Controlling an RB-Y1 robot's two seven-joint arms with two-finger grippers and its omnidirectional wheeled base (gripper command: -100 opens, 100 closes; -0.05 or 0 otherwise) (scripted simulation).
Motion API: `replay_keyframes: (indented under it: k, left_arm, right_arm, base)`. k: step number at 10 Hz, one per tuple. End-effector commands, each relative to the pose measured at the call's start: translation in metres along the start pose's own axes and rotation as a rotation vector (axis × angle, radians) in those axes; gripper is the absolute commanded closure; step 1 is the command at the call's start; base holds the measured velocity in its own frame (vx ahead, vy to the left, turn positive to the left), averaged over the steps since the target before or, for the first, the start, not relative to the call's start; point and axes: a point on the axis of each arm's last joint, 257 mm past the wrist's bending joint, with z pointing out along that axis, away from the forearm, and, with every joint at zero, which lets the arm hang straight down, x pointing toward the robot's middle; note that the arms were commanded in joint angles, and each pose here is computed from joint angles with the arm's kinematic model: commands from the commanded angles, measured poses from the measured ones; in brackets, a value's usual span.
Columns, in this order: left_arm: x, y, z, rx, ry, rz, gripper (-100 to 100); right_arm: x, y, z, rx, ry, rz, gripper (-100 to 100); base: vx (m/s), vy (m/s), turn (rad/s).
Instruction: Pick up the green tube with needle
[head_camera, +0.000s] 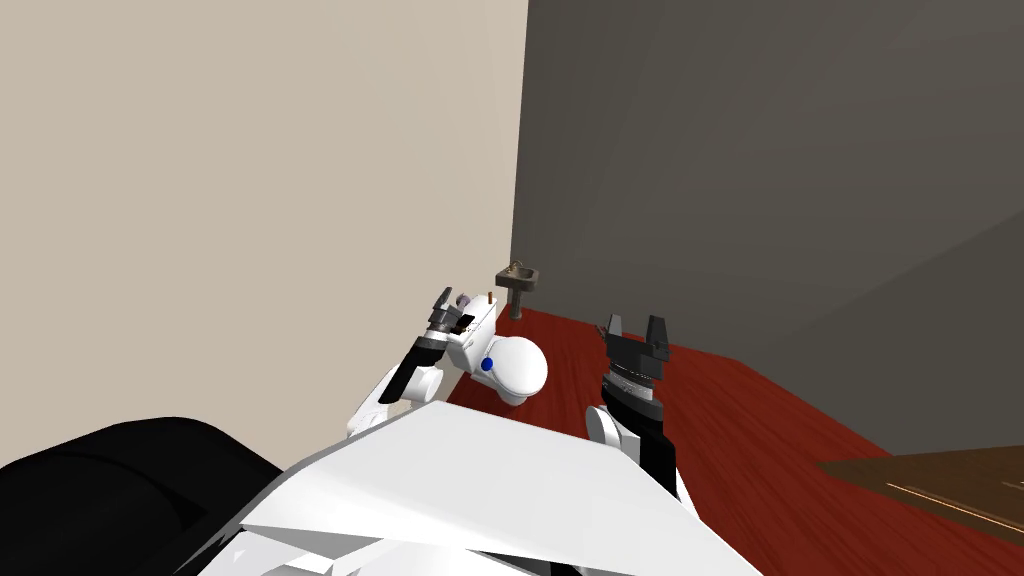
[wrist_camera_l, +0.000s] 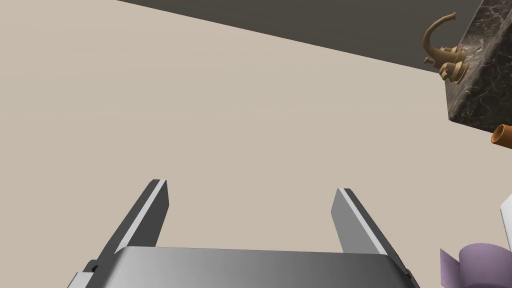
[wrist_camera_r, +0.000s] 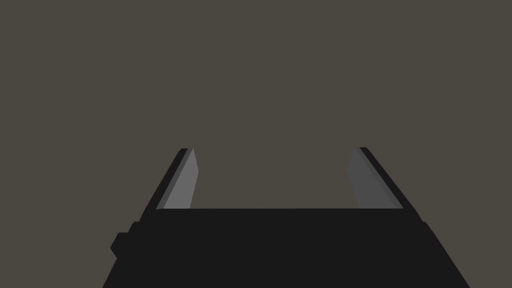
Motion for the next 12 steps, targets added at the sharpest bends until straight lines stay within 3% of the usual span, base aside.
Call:
replay_keyframes:
  k: [1,10,12]
  left_arm:
    - [-0.002,0.012,0.001,-0.043,-0.006,-0.010,-100]
    - [-0.002,0.081,0.006,-0.283,-0.043,-0.126,-100]
    - [-0.003,0.091,0.003,-0.322,-0.053,-0.125,-100]
  right_arm:
    - [0.000,0.000,0.000,0.000,0.000,0.000,0]
    - [0.000,0.000,0.000,0.000,0.000,0.000,0]
    - [0.000,0.000,0.000,0.000,0.000,0.000,0]
  base:
    - [-0.050,0.032,-0.022]
    - [-0.068,0.043,-0.037]
    - [-0.042,0.031,-0.014]
